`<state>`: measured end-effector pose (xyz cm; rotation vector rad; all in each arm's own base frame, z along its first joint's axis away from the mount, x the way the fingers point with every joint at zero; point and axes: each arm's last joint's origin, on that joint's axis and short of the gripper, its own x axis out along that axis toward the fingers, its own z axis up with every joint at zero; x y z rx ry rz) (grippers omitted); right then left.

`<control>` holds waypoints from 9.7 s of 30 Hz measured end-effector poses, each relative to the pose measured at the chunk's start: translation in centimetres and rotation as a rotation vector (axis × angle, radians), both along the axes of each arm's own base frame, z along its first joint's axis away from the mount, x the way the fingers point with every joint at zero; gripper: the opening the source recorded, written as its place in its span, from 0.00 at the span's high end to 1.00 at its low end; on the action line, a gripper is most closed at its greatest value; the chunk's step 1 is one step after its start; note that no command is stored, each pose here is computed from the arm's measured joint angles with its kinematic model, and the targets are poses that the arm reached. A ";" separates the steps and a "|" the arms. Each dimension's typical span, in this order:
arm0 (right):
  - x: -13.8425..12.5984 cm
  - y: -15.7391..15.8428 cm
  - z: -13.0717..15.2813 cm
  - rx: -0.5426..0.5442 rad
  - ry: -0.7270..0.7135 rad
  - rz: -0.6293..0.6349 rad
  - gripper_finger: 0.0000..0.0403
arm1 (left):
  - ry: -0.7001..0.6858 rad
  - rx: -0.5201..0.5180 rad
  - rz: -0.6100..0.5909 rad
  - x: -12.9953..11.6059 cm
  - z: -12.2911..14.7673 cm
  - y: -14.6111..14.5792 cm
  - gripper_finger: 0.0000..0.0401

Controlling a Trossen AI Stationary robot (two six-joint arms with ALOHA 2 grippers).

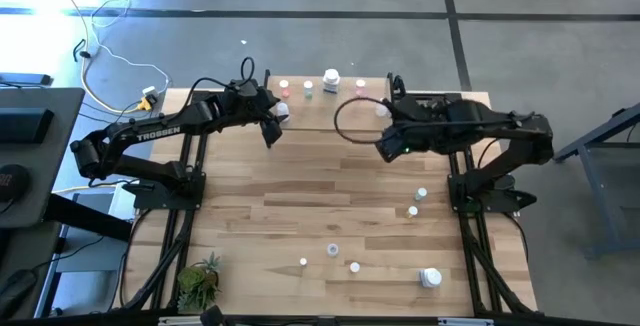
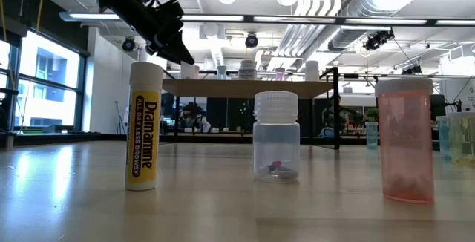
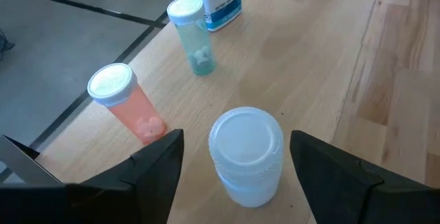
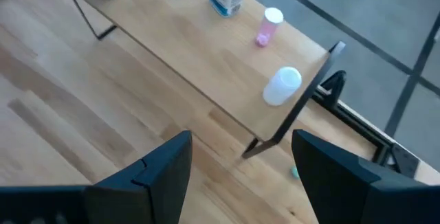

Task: Pick and place medicine bottles onto shelf by color
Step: Put the yellow pill bottle on the shelf, then put the white pill bottle on the shelf

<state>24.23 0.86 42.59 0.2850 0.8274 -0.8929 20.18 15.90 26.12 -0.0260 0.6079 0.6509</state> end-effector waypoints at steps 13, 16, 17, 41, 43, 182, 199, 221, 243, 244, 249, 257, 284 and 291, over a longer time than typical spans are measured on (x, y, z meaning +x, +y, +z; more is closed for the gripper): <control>-2.6 0.7 -6.8 0.198 -0.020 -0.102 0.40 | -0.060 0.035 -0.022 -0.8 1.6 -0.8 0.36; -3.6 1.1 -7.9 0.267 -0.053 -0.141 0.40 | -0.073 0.045 -0.022 -1.1 2.0 -0.9 0.36; -3.9 1.2 -8.2 0.297 -0.061 -0.154 0.40 | -0.075 0.046 -0.022 -1.1 2.0 -0.9 0.36; -5.4 5.9 -15.4 0.623 -0.049 -0.424 0.40 | -0.296 0.075 -0.083 -4.0 6.0 -3.6 0.36; -5.4 6.3 -16.2 0.643 -0.064 -0.430 0.40 | -0.300 0.077 -0.083 -4.2 6.1 -3.7 0.36; -2.2 -24.2 -2.1 0.215 -0.153 -0.086 0.72 | -0.222 0.049 0.058 -4.3 5.4 -4.2 0.36; 0.5 -26.5 -6.7 0.454 0.038 -0.035 0.72 | -0.190 -0.001 0.073 -4.5 4.8 -4.3 0.36; 1.4 -27.3 -9.0 0.511 0.127 0.006 0.72 | -0.186 0.007 0.090 -4.5 4.8 -4.3 0.36; 1.3 -27.3 -9.0 0.502 0.143 0.028 0.71 | -0.186 0.007 0.088 -4.5 4.8 -4.3 0.36; 1.3 -27.3 -9.0 0.502 0.143 0.028 0.69 | -0.186 0.007 0.088 -4.5 4.8 -4.3 0.36; 1.3 -27.3 -9.0 0.502 0.143 0.028 0.60 | -0.186 0.007 0.088 -4.5 4.8 -4.3 0.36; 1.2 -27.4 -9.0 0.502 0.142 0.024 0.53 | -0.186 0.006 0.086 -4.5 4.8 -4.3 0.36; -0.6 -25.4 -4.7 0.338 0.074 0.028 0.53 | -0.257 -0.120 -0.088 -2.2 4.8 -8.4 0.36; -1.1 -22.9 -2.4 0.296 0.009 0.046 0.53 | -0.260 -0.154 -0.193 -1.3 4.8 -10.6 0.36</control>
